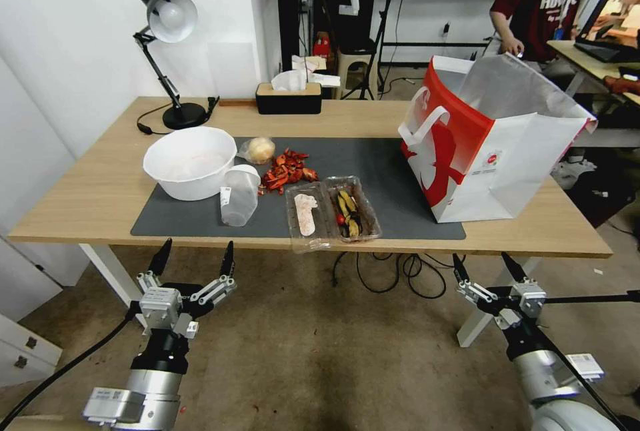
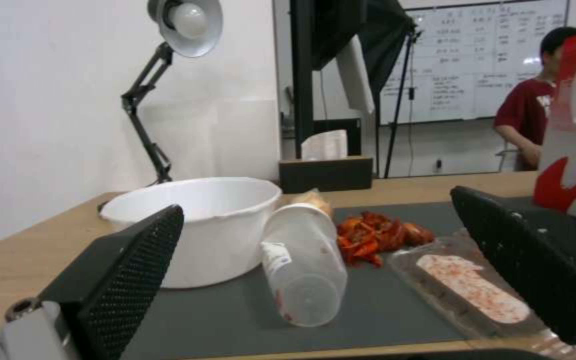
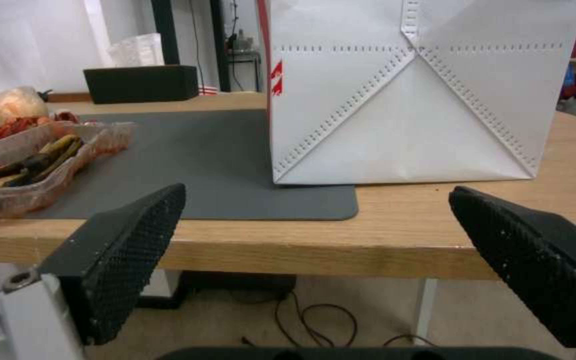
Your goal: Pick up the trash from the table and place it into the takeout bag.
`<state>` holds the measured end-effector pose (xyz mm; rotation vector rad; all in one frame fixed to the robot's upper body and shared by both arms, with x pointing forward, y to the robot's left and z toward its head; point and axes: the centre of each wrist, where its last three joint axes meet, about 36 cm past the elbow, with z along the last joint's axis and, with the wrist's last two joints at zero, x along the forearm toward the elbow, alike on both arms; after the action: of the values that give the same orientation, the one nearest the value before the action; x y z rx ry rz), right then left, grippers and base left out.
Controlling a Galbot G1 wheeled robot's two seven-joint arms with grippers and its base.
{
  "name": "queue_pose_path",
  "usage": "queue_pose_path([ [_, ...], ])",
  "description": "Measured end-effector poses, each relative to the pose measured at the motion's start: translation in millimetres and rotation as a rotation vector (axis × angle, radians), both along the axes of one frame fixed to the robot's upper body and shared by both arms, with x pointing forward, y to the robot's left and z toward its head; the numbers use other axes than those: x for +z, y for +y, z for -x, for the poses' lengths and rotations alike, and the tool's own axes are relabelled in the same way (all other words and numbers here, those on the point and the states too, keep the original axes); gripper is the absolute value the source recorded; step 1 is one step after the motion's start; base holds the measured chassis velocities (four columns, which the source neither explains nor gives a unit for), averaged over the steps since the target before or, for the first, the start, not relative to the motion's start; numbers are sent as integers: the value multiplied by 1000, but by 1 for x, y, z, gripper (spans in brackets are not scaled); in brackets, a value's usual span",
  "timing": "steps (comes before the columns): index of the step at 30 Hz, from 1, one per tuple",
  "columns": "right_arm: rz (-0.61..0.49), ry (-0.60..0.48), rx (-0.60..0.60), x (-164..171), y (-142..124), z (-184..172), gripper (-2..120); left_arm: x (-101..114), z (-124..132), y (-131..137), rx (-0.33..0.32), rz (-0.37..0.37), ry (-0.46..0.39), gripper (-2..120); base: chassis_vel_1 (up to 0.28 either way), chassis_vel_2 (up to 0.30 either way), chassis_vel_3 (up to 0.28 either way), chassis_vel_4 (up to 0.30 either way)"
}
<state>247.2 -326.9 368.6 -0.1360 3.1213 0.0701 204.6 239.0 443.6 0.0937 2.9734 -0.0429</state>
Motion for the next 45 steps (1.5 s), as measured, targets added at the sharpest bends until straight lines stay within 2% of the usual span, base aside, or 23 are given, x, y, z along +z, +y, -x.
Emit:
queue_pose_path([
  [9,-7,-6,1,1,0,1,100,23,-7,16,33,-35,15,100,0,0,0,0],
  [10,-9,-8,1,2,0,1,100,32,-10,22,39,-42,31,100,0,0,0,0],
  [12,-10,-9,2,3,0,1,100,37,-11,25,38,-45,42,100,0,0,0,0],
  [14,-11,-11,3,4,0,0,100,64,-19,40,14,-60,93,100,0,0,0,0],
  [16,-12,-10,4,4,1,1,100,79,-27,50,-6,-57,118,100,0,0,0,0],
  [17,-12,-10,4,4,1,1,100,79,-27,50,-6,-57,118,100,0,0,0,0],
  [19,-16,-10,2,3,2,1,100,100,-41,67,-41,-53,162,100,0,0,0,0],
  [23,-17,-10,0,3,3,2,100,108,-52,76,-68,-50,199,100,0,0,0,0],
  [25,-17,-10,-2,3,4,3,100,116,-65,82,-116,-20,250,100,0,0,0,0],
  [26,-14,-10,-6,3,4,4,100,124,-75,83,-155,32,304,100,0,0,0,0],
  [29,-13,-9,-7,3,4,4,100,126,-80,82,-167,49,327,100,0,0,0,0],
  [30,-10,-8,-11,4,4,5,100,130,-91,83,-186,70,371,100,0,0,0,0],
  [39,1,3,-25,6,3,8,100,156,-147,93,-215,121,531,100,0,0,0,0],
  [41,3,8,-25,7,4,9,100,157,-163,100,-225,142,582,100,0,0,0,0],
  [45,4,10,-26,7,4,9,100,157,-174,102,-243,166,630,100,0,0,0,0],
])
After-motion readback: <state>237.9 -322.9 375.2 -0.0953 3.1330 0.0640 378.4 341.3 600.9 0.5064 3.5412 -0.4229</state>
